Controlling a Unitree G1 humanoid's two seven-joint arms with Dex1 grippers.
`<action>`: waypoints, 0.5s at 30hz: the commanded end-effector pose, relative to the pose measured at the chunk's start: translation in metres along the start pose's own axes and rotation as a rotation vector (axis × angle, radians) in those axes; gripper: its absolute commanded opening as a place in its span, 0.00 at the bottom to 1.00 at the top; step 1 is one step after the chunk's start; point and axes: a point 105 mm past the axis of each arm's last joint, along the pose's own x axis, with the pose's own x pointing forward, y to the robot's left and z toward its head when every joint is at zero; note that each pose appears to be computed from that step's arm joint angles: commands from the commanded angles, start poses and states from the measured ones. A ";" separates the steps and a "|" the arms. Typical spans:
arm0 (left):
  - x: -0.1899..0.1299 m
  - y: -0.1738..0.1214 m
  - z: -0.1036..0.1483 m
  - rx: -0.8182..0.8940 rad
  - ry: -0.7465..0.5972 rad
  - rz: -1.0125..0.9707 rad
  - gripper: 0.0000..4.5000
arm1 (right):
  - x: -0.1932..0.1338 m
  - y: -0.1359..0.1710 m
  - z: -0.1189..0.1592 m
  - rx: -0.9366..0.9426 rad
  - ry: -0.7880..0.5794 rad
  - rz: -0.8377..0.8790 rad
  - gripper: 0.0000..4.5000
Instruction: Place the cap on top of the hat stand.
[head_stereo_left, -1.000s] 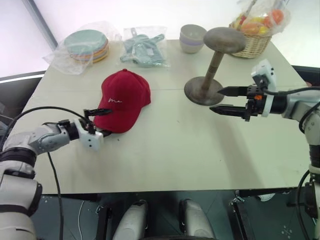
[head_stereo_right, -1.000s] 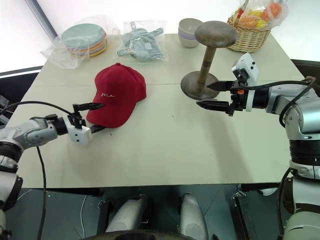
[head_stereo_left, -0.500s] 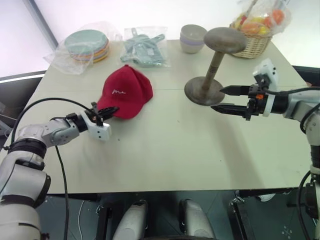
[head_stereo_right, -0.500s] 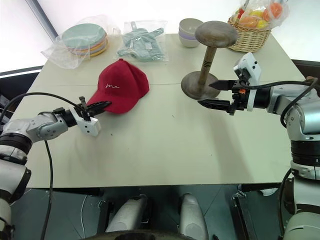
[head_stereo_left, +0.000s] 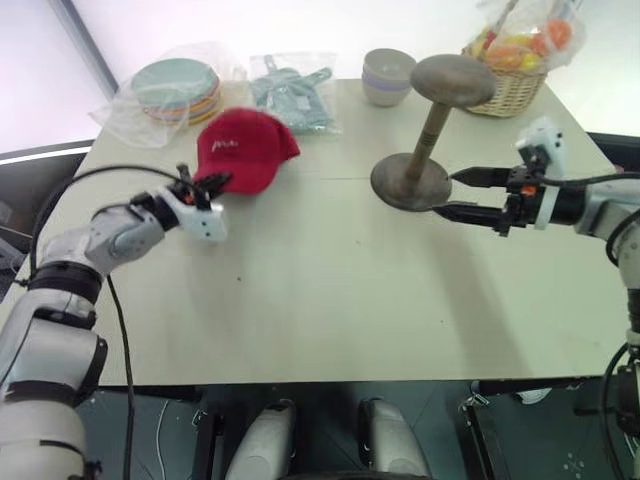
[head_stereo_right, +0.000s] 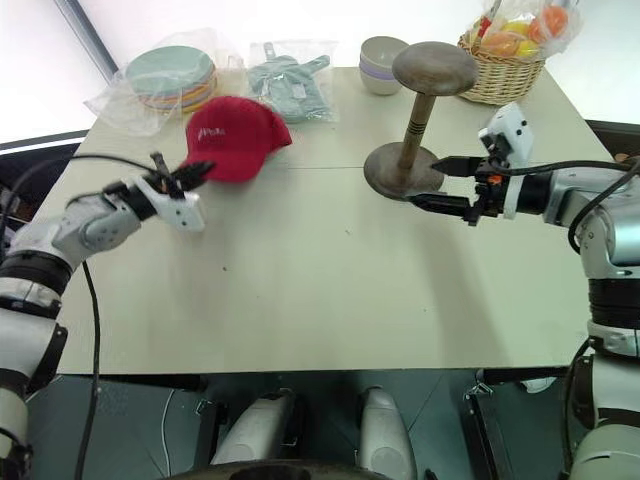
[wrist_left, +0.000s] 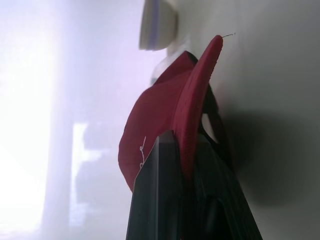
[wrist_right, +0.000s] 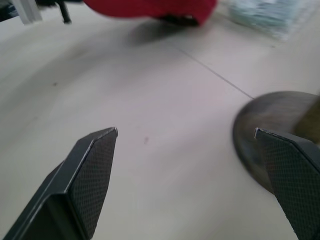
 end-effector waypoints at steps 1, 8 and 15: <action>0.015 0.092 0.003 0.062 0.024 0.239 0.00 | -0.025 -0.020 0.025 -0.084 -0.052 -0.092 1.00; 0.070 0.164 0.080 0.064 -0.071 0.373 0.00 | -0.050 -0.045 0.033 -0.121 -0.049 -0.197 1.00; 0.115 0.146 0.171 0.021 -0.219 0.336 0.00 | -0.069 -0.056 0.034 -0.128 -0.049 -0.260 1.00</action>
